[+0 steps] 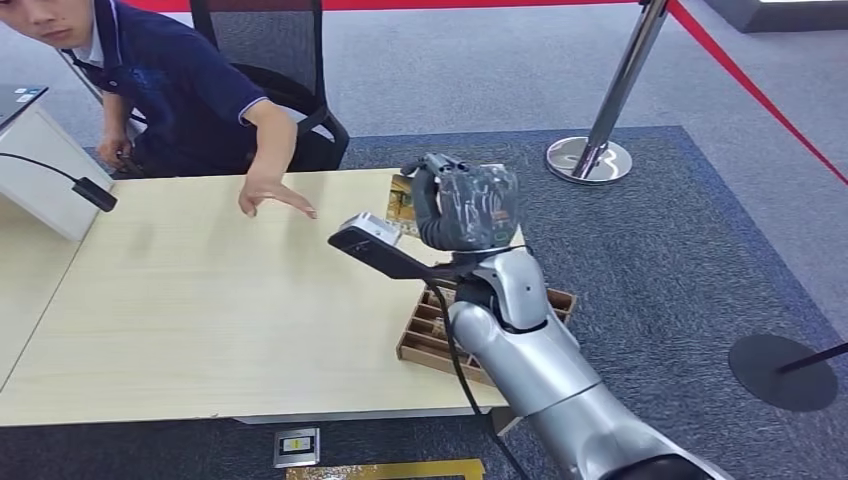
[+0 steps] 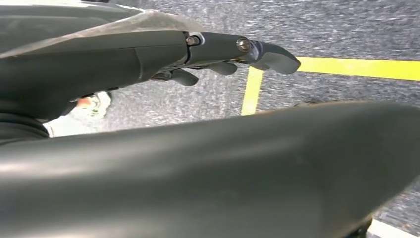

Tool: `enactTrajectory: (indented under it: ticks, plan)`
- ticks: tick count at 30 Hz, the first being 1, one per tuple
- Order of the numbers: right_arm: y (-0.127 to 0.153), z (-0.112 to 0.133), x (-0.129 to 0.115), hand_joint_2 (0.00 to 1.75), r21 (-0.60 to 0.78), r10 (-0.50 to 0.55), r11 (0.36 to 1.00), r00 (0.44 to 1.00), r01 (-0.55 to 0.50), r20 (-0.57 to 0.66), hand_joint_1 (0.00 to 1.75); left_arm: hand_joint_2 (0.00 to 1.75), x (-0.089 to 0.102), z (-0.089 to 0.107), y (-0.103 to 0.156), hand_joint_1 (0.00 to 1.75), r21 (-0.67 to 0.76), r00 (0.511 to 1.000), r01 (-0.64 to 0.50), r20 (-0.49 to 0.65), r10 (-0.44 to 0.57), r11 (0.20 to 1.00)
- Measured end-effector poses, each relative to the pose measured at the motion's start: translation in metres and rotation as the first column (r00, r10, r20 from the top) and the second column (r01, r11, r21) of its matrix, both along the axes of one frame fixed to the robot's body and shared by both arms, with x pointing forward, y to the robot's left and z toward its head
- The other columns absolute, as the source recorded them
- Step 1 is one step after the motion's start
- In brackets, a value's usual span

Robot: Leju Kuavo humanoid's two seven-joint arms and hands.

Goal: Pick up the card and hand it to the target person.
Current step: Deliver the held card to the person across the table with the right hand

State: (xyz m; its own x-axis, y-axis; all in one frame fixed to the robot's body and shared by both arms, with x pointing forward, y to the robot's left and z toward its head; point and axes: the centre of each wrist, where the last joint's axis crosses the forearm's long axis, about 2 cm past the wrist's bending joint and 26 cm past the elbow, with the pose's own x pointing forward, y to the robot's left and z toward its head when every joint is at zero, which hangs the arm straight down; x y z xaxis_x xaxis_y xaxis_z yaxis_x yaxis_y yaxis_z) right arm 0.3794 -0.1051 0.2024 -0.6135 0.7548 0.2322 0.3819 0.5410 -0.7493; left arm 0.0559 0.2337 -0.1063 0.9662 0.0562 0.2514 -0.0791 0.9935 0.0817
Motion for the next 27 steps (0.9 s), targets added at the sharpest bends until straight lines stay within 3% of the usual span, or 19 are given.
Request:
enactTrajectory:
  ticks: [6,10,24,25,27]
  plan:
    - [0.02,0.012,0.02,1.75,-0.053,0.01,0.999,1.0,-0.009,0.008,1.75,0.0,0.0,0.0,-0.003,0.0,-0.005,1.0,0.009,-0.025,-0.009,1.0]
    - [0.023,0.01,0.028,1.75,-0.071,-0.011,0.997,0.999,0.007,-0.053,1.75,0.0,0.0,0.001,-0.005,0.0,-0.007,0.999,0.009,-0.032,-0.01,1.0]
    - [0.032,-0.006,0.023,1.75,-0.073,-0.004,0.997,0.98,-0.011,-0.197,1.75,0.0,0.0,0.001,-0.008,0.0,-0.012,0.999,0.018,-0.04,-0.018,1.0]
    - [0.034,-0.007,0.022,1.75,-0.068,-0.001,0.998,0.979,-0.013,-0.206,1.61,0.0,0.0,0.001,-0.008,0.0,-0.012,0.999,0.019,-0.039,-0.02,1.0]
    - [0.037,-0.007,0.021,1.75,-0.06,0.008,0.998,0.976,-0.022,-0.22,0.82,0.0,0.0,0.001,-0.008,0.0,-0.011,0.999,0.022,-0.036,-0.023,1.0]
